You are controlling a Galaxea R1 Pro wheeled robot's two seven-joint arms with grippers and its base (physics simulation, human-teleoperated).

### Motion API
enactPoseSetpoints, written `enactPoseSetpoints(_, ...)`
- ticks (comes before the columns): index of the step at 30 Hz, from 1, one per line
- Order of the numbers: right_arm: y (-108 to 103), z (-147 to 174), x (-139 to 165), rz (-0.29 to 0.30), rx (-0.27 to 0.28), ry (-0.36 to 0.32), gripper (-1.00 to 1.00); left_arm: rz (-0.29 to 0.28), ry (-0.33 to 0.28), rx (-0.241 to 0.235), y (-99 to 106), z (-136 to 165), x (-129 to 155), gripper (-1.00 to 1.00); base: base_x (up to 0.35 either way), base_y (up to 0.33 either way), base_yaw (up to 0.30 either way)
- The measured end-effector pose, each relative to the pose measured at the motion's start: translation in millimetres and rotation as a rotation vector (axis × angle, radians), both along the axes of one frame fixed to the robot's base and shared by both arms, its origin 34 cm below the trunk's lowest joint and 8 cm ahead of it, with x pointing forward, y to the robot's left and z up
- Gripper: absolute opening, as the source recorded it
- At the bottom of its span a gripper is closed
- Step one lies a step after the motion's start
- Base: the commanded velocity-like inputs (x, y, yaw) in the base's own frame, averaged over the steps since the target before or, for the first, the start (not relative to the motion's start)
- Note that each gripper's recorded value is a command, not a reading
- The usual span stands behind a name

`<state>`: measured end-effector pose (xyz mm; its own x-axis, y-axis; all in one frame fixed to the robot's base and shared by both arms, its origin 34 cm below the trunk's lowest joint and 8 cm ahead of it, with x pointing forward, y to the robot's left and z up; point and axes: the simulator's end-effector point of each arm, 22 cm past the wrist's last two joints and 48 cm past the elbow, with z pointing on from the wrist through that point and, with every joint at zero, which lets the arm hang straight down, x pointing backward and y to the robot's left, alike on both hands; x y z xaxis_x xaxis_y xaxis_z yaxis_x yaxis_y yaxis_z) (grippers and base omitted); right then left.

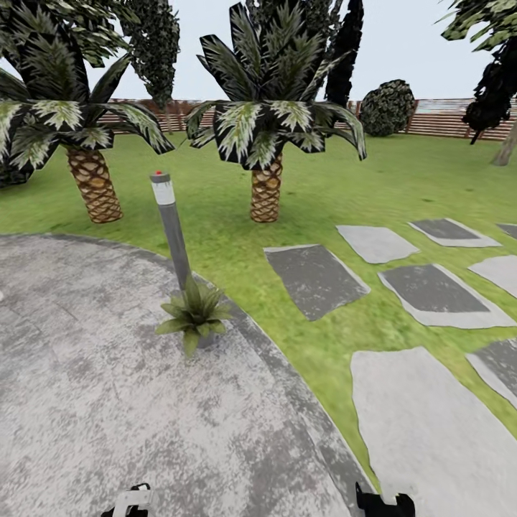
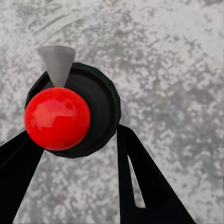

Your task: Pick up the pesticide atomizer in the garden and spray insectifuge to fully cover both potted plants in the garden.

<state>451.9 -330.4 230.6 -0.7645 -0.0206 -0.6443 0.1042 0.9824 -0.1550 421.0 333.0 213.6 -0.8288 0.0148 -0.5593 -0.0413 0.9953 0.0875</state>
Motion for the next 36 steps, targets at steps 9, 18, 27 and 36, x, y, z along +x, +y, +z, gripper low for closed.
enactPoseSetpoints(9, -0.1, -0.1, 0.4, 0.0, 0.0, 0.0, 1.0, 0.0, 0.001, 0.0, -0.1, -0.3, -0.1, -1.0, 0.121, 0.001, 0.277)
enactPoseSetpoints(18, 0.0, 0.2, 0.5, 0.0, 0.0, -0.001, 1.0, 0.0, 0.0, -0.001, -0.7, 0.0, 0.4, -1.0, 0.206, 0.0, 0.23)
enactPoseSetpoints(27, -2.2, 0.2, -0.2, 0.005, -0.005, 0.0, 1.0, 0.0, 0.0, -0.002, -1.1, -0.2, 0.0, -1.0, 0.3, 0.0, 0.011)
enactPoseSetpoints(36, -0.5, 0.8, 1.4, 0.004, -0.002, -0.004, 1.0, 0.0, 0.0, -0.002, -1.3, -0.2, 0.2, -1.0, 0.187, -0.023, 0.0)
